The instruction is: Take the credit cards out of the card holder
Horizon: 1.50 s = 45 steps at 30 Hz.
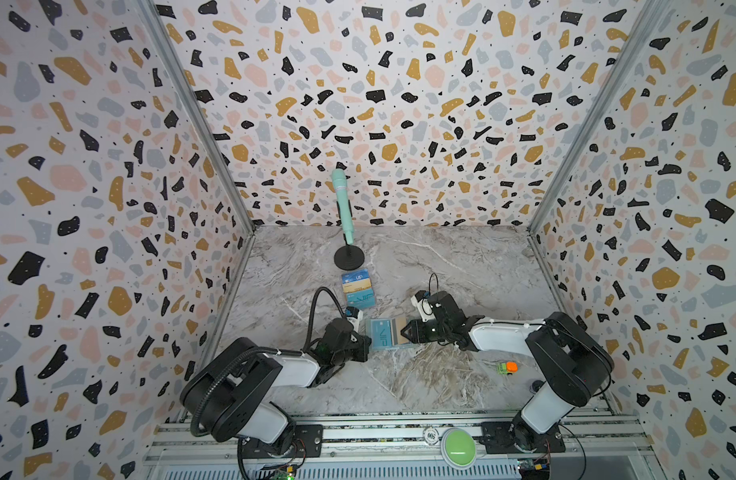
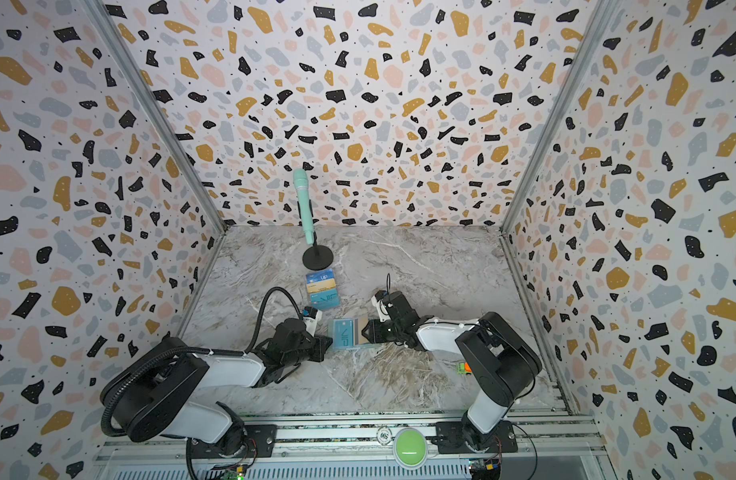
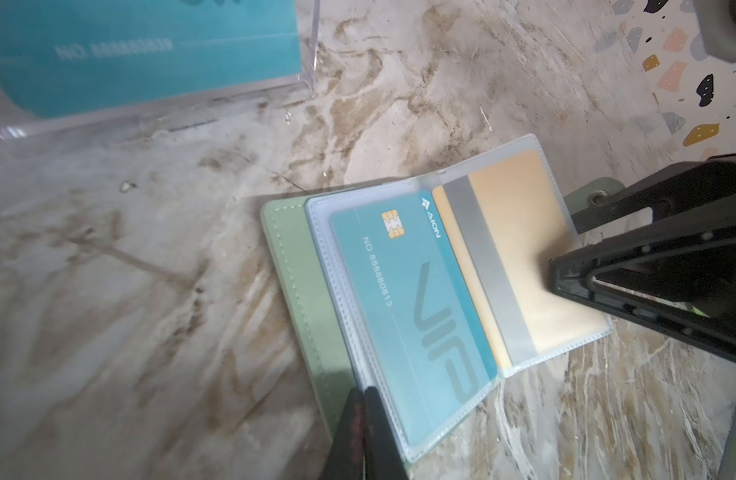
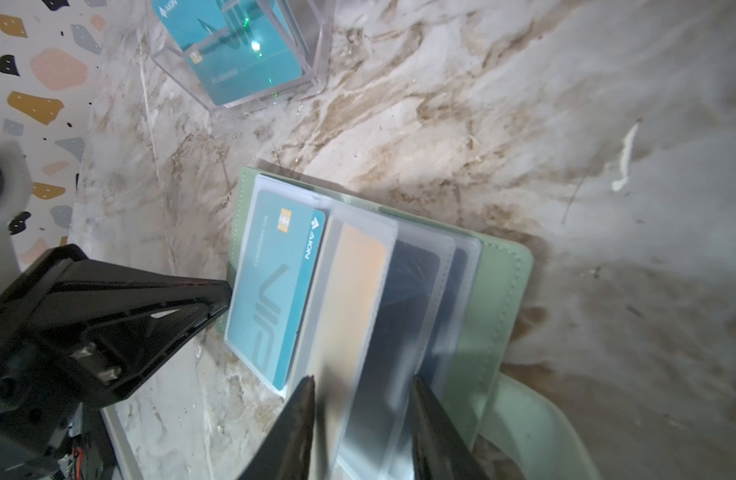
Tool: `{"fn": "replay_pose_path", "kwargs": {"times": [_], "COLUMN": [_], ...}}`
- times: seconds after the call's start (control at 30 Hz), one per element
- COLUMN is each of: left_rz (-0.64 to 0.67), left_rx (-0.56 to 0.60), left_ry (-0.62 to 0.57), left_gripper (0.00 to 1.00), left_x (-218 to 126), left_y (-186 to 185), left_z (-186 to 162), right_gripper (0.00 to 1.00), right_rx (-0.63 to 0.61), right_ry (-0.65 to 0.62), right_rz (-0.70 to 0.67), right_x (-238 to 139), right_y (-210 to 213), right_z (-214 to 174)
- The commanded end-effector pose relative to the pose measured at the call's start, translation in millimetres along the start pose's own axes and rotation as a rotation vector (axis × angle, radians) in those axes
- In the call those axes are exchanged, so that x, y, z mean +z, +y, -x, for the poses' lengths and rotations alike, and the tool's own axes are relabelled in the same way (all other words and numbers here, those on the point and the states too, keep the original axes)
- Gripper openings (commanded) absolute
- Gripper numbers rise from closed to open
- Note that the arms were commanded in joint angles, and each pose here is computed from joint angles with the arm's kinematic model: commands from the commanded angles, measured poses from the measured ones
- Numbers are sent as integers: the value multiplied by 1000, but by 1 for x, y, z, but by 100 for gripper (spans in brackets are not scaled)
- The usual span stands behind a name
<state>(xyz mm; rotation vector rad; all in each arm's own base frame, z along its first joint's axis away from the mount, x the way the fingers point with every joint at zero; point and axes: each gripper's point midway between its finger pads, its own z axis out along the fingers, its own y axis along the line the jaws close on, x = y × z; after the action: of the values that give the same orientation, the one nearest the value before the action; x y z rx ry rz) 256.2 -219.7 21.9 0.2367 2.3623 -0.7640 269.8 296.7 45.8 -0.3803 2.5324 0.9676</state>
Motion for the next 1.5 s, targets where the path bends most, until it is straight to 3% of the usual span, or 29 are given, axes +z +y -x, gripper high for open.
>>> {"fn": "replay_pose_path", "kwargs": {"times": [0.0,0.83,1.47], "left_rz": [13,17,76], "left_rx": [2,1,-13], "left_ry": [62,62,40], "left_gripper": [7,7,6], "left_x": [2,6,1], "left_y": [6,5,16], "left_z": [-20,-17,-16], "right_gripper": [39,39,46], "right_rx": [9,-48,-78], "right_ry": [-22,-85,-26], "right_rz": [90,249,284], "right_x": [-4,-17,2], "right_y": [16,53,73], "right_z": [10,26,10]}}
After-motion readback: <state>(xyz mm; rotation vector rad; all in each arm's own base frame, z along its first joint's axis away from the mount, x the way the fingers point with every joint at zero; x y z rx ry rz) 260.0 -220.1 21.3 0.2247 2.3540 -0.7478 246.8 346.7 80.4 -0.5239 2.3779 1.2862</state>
